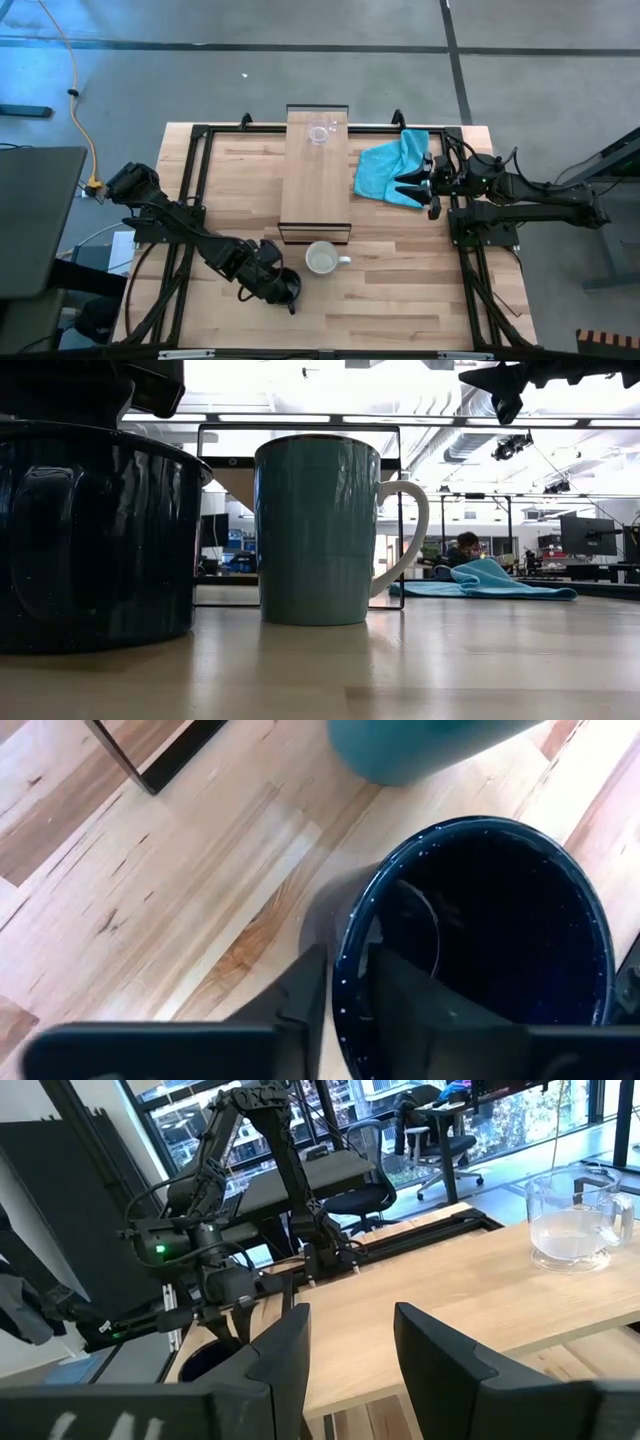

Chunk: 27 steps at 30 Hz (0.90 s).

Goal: Stack small to large cups/mugs on shelf
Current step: Put the dark blue mug on the shelf

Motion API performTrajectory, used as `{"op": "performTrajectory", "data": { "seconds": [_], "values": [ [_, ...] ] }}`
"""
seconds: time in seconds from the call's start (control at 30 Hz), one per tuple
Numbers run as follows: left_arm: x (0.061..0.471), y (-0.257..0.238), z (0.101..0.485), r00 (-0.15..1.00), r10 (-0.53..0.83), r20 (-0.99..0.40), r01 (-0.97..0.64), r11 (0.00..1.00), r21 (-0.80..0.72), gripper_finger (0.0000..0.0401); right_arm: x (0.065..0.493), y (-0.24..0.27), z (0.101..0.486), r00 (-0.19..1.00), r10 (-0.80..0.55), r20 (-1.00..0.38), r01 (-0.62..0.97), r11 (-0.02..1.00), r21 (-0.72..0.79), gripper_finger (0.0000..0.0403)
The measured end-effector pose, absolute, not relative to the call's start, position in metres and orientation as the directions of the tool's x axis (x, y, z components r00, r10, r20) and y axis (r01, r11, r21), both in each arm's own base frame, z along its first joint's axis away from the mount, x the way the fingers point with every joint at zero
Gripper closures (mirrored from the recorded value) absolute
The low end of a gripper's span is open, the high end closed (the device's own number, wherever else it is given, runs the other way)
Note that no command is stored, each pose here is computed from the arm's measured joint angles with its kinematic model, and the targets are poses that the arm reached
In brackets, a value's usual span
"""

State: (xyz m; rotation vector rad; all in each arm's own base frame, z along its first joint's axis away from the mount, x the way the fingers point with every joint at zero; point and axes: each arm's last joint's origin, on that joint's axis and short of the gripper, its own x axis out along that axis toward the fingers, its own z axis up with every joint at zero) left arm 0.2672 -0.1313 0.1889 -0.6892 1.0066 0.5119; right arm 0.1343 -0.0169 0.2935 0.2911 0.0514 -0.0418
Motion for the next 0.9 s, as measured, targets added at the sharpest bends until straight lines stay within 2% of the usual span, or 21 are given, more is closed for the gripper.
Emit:
{"op": "performTrajectory", "data": {
  "seconds": [0.1, 0.17, 0.37, 0.53, 0.9],
  "values": [
    [0.2678, -0.1315, 0.1891, 0.457, 0.075, -0.886, -0.664, 0.691, -0.284, 0.0379, 0.1343, -0.0169, 0.2933, 0.998, -0.034, -0.059, 0.049, 0.957, 0.286, 0.0266],
    [0.2685, -0.1319, 0.1896, 0.464, 0.072, -0.883, -0.655, 0.698, -0.288, 0.0390, 0.1343, -0.0169, 0.2932, 0.998, -0.034, -0.059, 0.049, 0.957, 0.286, 0.0266],
    [0.2685, -0.1312, 0.1896, 0.470, 0.093, -0.878, -0.660, 0.698, -0.279, 0.0365, 0.1343, -0.0168, 0.2930, 0.998, -0.034, -0.061, 0.050, 0.958, 0.283, 0.0266],
    [0.2691, -0.1312, 0.1903, 0.479, 0.098, -0.872, -0.664, 0.690, -0.287, 0.0391, 0.1342, -0.0169, 0.2922, 0.997, -0.034, -0.069, 0.052, 0.958, 0.284, 0.0266],
    [0.2671, -0.1300, 0.1894, 0.460, 0.112, -0.881, -0.730, 0.612, -0.304, 0.0392, 0.1342, -0.0168, 0.2918, 0.997, -0.034, -0.074, 0.053, 0.960, 0.274, 0.0266]
  ]
}}
